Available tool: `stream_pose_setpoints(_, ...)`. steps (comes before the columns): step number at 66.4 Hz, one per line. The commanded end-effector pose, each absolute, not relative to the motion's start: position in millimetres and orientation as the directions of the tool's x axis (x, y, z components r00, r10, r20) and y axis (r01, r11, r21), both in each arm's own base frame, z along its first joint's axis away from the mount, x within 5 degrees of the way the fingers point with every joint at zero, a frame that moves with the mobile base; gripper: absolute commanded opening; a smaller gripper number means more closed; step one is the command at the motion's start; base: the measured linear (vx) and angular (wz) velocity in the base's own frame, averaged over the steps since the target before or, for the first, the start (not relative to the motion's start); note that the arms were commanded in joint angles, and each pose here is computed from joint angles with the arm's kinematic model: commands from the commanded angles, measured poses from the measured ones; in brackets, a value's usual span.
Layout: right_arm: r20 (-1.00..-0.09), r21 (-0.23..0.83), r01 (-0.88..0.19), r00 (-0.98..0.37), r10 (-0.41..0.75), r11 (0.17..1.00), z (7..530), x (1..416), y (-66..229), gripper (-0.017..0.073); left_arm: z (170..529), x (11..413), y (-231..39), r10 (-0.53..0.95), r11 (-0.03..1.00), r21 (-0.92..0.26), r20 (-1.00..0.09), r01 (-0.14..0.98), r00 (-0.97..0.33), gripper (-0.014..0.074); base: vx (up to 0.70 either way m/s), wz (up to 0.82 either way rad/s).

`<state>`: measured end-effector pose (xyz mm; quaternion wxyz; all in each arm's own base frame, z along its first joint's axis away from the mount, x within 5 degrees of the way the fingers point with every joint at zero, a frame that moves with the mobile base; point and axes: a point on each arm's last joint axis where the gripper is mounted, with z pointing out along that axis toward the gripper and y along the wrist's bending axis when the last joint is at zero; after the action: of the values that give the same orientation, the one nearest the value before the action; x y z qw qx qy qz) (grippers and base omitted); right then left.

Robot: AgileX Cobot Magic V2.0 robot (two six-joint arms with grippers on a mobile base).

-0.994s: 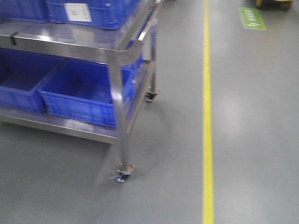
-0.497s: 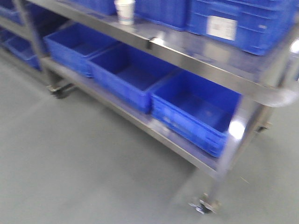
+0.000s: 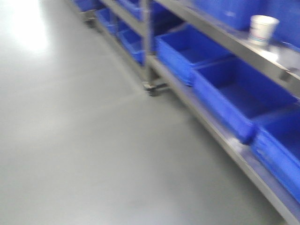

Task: Pour parts from conveyor to right shelf
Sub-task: 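Drive down the aisle between the blue bin shelves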

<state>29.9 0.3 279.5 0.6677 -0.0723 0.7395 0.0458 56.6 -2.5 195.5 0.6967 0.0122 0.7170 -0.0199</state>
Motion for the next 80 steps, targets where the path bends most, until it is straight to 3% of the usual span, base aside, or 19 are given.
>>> stream_pose_setpoints(1, -0.999, -0.049, -0.167, 0.000, -0.050, 0.985, 295.2, 29.5, 0.6, -0.0005, 210.0, 54.5, -2.9, -0.030, 0.998, -0.025, -0.996, 0.055, 0.080, -0.0006, 0.16, 0.84)
stream_pose_setpoints(38, -0.999, -0.049, -0.167, 0.000, -0.050, 0.985, 295.2, 29.5, 0.6, -0.0005, 210.0, 54.5, -2.9, -0.030, 0.998, -0.025, -0.996, 0.055, 0.080, -0.0006, 0.12, 0.71)
stream_pose_setpoints(80, -0.999, -0.049, -0.167, 0.000, -0.050, 0.985, 295.2, 29.5, 0.6, -0.0005, 210.0, 54.5, -2.9, -0.030, 0.998, -0.025, -0.996, 0.055, 0.080, -0.0006, 0.20, 0.19)
